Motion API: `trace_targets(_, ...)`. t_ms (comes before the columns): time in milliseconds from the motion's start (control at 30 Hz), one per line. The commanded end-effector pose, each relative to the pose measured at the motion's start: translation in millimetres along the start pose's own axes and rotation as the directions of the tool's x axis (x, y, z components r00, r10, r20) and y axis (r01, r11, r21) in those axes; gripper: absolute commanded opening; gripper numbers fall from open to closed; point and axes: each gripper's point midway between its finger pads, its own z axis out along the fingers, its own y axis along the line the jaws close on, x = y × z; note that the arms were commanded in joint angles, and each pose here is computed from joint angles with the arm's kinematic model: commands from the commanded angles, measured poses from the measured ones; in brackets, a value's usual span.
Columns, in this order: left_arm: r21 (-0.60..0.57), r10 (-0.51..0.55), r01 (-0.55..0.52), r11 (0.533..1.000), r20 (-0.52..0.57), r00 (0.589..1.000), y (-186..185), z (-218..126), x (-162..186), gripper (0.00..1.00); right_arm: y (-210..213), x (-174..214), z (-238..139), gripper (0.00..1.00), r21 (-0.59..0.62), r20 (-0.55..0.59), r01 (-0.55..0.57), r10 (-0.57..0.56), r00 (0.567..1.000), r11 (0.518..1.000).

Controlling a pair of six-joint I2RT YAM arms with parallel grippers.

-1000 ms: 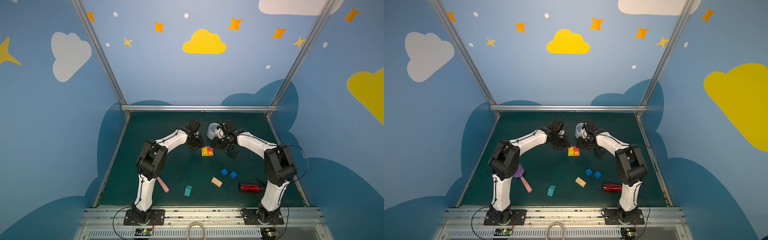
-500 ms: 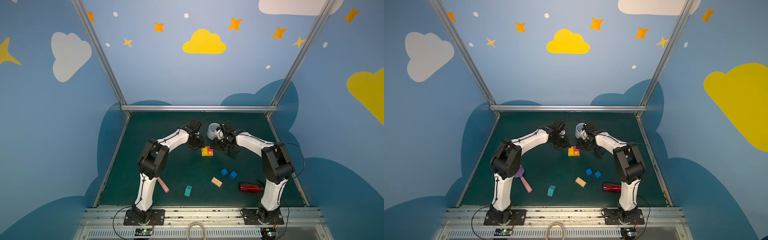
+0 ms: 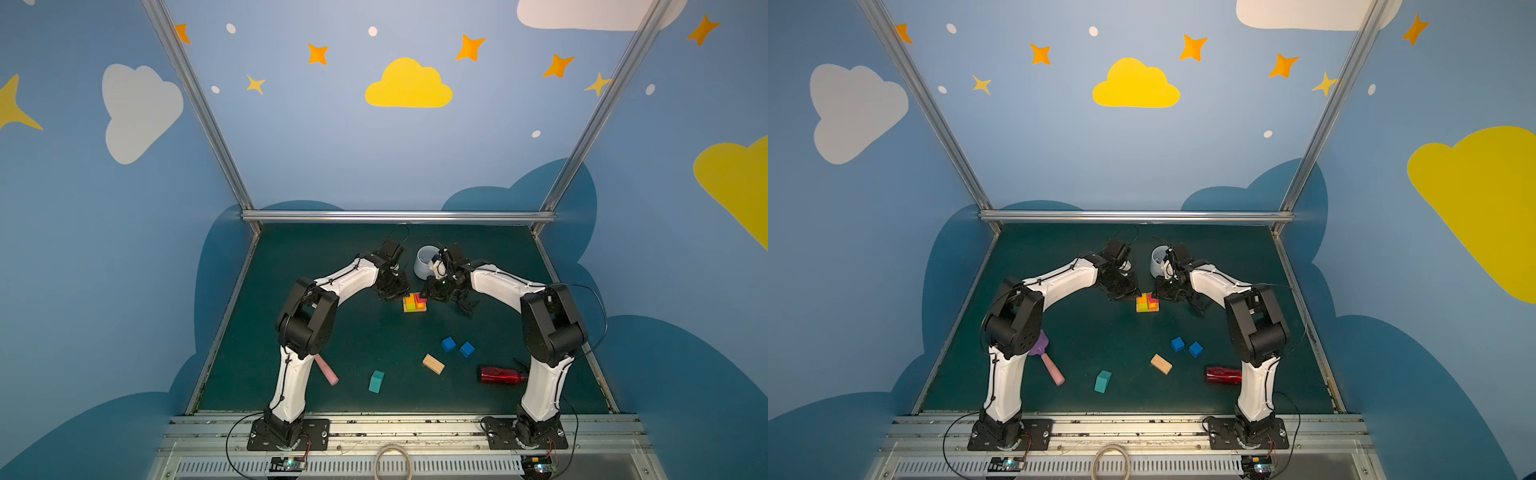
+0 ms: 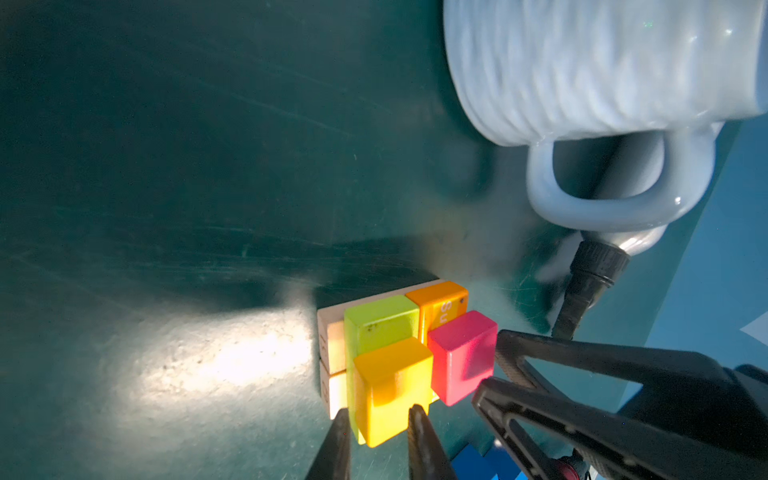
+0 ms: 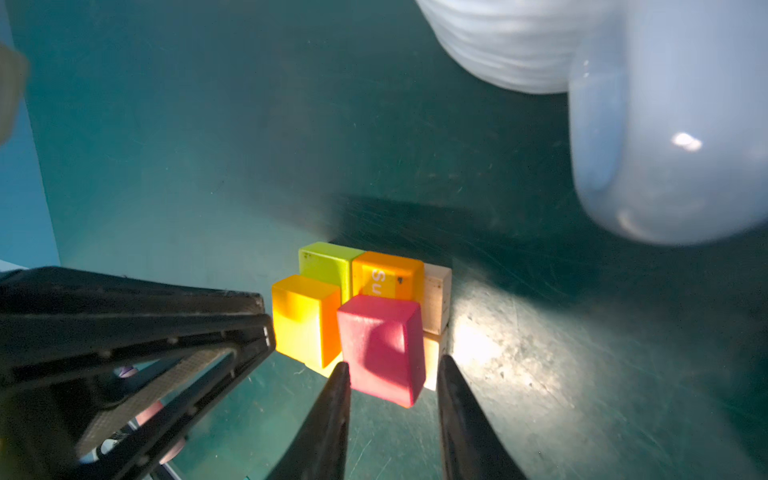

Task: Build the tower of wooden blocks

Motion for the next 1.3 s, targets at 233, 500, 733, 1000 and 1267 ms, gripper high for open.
trace_targets(233,-0.012,0.009,-0.009,1.000,-0.011,1.000,-0.9,4.9,-0.5,0.22,0.2,-3.1,4.0,0.33,-0.015,0.004,-0.008,0.008,1.000,1.000)
trace_targets(500,-0.012,0.010,-0.010,1.000,-0.013,1.000,-1.3,5.4,0.2,0.22,0.6,-2.6,4.7,0.29,-0.020,0.001,-0.011,0.011,1.000,1.000)
trace_targets(733,-0.011,0.010,-0.010,1.000,-0.017,1.000,-1.9,6.4,1.2,0.22,0.7,-2.2,6.7,0.24,-0.021,-0.001,-0.017,0.017,1.000,1.000)
trace_targets(1000,-0.007,0.011,-0.011,1.000,-0.020,1.000,-2.8,8.1,0.8,0.22,2.9,-2.9,6.8,0.24,-0.029,-0.001,-0.015,0.015,1.000,0.999)
trace_targets(1267,-0.005,0.014,-0.015,1.000,-0.019,1.000,-4.8,7.7,0.9,0.21,3.2,-3.1,7.1,0.24,-0.028,-0.001,-0.015,0.015,1.000,0.999)
